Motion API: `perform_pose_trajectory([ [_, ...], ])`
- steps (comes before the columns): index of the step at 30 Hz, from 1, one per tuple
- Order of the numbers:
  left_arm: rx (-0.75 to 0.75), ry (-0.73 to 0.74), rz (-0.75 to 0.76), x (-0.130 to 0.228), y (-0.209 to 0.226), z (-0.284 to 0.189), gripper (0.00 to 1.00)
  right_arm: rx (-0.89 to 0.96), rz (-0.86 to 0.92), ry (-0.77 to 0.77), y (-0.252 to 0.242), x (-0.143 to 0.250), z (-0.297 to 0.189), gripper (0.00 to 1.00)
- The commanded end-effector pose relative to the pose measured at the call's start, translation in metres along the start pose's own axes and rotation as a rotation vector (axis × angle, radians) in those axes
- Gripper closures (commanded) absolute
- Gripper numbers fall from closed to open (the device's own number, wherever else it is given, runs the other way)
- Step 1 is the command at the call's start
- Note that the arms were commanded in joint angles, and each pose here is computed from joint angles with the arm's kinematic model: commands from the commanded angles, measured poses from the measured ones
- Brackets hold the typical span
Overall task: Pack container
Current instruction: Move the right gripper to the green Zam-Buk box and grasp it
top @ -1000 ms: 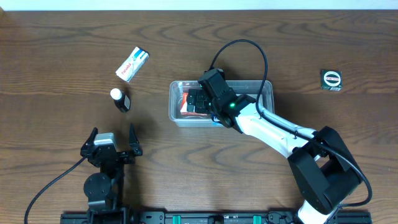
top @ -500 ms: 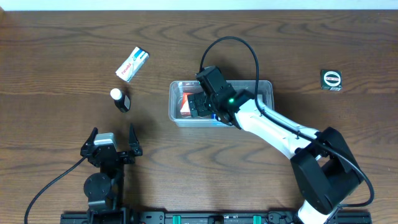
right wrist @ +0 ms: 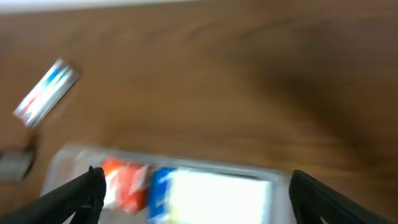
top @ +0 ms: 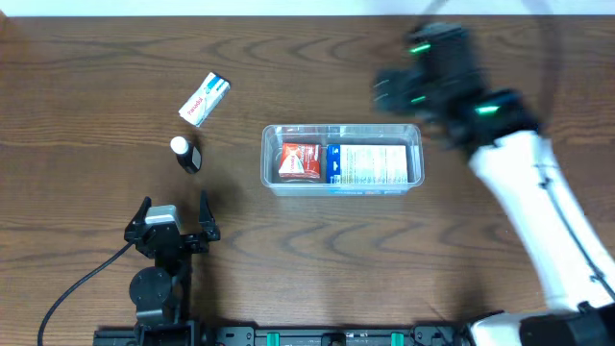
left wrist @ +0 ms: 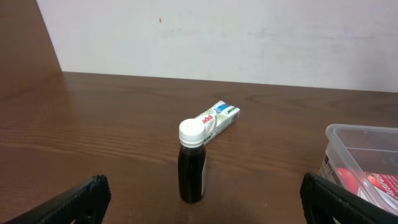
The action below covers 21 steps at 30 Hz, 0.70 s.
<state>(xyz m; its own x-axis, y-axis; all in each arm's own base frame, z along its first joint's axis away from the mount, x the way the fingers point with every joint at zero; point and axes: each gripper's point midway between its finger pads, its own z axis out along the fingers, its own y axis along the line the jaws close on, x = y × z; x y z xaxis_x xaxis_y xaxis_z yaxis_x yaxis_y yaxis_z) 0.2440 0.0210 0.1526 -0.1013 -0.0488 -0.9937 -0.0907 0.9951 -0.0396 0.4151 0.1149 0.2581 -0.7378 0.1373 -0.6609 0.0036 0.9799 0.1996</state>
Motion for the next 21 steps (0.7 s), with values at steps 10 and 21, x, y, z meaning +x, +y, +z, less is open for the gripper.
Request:
perform_pose_trajectory([
  [10,-0.014,0.048,0.002,0.016,0.003,0.001,0.02,0.326,0.244,0.111,-0.214,0.006,0.029,0.07],
  [21,-0.014,0.048,0.002,0.016,0.003,0.001,0.02,0.355,0.221,0.244,-0.268,0.044,0.109,0.03],
])
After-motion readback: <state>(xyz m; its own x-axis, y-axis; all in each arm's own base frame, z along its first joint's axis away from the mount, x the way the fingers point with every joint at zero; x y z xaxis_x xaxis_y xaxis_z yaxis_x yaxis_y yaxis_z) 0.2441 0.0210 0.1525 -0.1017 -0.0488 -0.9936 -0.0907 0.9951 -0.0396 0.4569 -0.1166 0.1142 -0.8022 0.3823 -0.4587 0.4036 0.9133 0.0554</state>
